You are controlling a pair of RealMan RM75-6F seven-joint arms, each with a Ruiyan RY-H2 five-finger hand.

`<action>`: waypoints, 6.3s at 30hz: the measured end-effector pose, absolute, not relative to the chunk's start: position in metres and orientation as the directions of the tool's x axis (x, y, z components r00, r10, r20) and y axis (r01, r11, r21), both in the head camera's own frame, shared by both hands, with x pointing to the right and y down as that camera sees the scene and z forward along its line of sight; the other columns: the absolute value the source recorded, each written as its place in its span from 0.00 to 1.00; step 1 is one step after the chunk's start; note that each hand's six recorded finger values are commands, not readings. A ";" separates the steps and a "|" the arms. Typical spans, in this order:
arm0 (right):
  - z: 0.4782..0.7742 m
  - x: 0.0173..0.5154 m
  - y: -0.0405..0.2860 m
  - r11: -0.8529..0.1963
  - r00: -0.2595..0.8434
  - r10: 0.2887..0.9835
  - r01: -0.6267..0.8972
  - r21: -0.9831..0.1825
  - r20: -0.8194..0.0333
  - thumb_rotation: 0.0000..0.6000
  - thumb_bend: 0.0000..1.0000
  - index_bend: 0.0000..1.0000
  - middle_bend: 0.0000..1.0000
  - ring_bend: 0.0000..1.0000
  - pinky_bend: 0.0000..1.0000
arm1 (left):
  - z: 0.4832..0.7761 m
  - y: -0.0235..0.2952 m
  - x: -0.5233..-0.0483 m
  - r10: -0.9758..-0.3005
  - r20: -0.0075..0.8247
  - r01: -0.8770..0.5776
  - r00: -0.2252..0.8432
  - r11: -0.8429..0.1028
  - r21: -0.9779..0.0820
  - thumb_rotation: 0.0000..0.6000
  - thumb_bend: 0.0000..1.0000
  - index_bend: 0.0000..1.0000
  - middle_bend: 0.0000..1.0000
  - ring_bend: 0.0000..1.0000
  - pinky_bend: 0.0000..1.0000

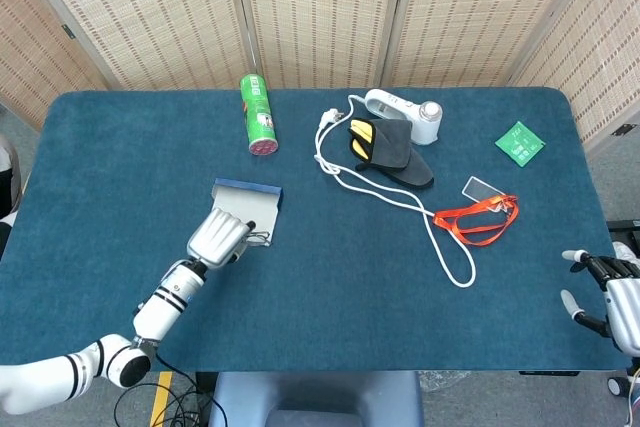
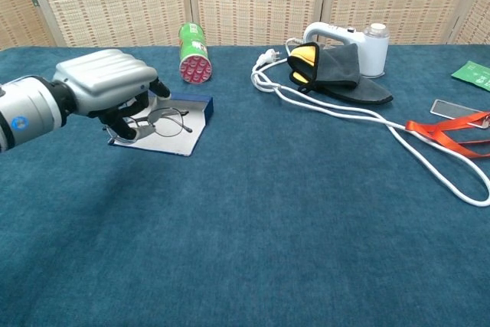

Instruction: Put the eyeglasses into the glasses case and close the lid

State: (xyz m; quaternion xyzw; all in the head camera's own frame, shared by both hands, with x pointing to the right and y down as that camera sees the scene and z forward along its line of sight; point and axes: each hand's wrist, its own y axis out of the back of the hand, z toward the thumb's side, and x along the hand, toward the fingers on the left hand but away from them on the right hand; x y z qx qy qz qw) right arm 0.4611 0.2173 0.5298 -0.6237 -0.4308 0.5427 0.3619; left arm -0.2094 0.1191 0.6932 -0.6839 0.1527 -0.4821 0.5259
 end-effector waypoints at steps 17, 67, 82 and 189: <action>0.530 0.464 0.217 -0.369 0.034 0.929 0.142 -0.919 -0.368 1.00 0.32 0.29 0.44 0.38 0.34 | 0.726 0.098 -0.203 -0.699 0.487 0.425 0.523 -0.281 -0.860 1.00 0.43 0.59 0.90 0.88 0.97; 0.534 0.464 0.218 -0.381 0.024 0.924 0.139 -0.914 -0.381 1.00 0.32 0.29 0.44 0.39 0.36 | 0.764 0.071 -0.227 -0.822 0.488 0.252 0.293 -0.426 -0.869 1.00 0.25 0.10 0.88 0.87 0.97; 0.534 0.468 0.220 -0.383 0.012 0.923 0.142 -0.913 -0.385 1.00 0.32 0.29 0.44 0.39 0.37 | 0.772 0.045 -0.245 -0.862 0.486 0.247 0.143 -0.444 -0.861 1.00 0.25 0.10 0.88 0.87 0.97; 0.537 0.462 0.218 -0.385 0.052 0.923 0.158 -0.909 -0.381 1.00 0.32 0.29 0.44 0.39 0.37 | 0.740 0.109 -0.237 -0.832 0.459 0.113 0.313 -0.447 -0.887 1.00 0.24 0.15 0.88 0.87 0.97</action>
